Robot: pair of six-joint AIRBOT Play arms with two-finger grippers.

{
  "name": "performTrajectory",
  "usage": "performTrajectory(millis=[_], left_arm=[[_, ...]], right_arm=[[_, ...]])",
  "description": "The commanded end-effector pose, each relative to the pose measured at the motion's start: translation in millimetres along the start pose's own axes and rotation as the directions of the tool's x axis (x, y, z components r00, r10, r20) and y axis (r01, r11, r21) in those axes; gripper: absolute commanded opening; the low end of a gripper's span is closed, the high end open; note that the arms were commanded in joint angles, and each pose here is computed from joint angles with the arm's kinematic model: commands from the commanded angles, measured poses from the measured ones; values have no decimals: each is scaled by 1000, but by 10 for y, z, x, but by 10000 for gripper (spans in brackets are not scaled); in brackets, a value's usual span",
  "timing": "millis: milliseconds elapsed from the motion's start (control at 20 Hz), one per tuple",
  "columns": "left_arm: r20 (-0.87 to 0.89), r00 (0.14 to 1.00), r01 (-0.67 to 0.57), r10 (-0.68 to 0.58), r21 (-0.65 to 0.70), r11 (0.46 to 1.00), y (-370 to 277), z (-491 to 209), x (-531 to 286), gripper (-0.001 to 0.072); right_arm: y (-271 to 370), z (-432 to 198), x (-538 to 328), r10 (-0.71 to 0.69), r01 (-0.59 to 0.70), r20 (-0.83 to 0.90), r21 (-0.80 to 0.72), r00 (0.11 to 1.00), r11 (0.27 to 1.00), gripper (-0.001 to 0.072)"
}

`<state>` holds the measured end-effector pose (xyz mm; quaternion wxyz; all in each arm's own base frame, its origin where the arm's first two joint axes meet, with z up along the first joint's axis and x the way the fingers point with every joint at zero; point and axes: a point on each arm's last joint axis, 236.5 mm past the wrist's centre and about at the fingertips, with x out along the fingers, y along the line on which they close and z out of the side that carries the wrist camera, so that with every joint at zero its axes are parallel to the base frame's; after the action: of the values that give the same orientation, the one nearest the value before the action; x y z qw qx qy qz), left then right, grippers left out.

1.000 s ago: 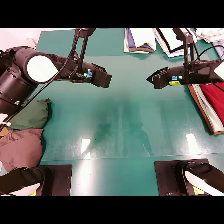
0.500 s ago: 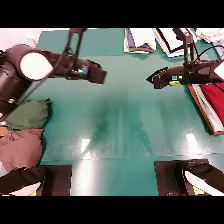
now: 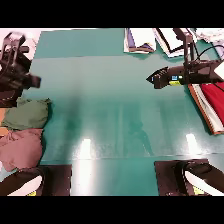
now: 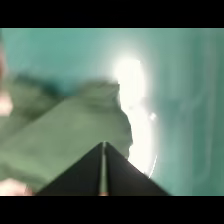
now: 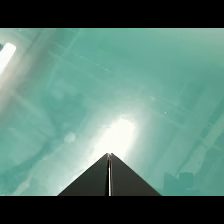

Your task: Fold the shirts.

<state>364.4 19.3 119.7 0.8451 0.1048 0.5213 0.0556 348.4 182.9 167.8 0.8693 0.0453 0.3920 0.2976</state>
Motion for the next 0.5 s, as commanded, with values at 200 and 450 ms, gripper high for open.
performTrajectory(millis=[200,450], left_arm=[[-161,986,-70,54,-93,993,404,-939,1031,669],[-168,986,-20,2,-103,994,204,-1146,1252,668]], right_arm=[[4,1,-1,1,-1,1,0,1000,1000,16],[4,6,-1,1,-1,3,1,1000,1000,16]])
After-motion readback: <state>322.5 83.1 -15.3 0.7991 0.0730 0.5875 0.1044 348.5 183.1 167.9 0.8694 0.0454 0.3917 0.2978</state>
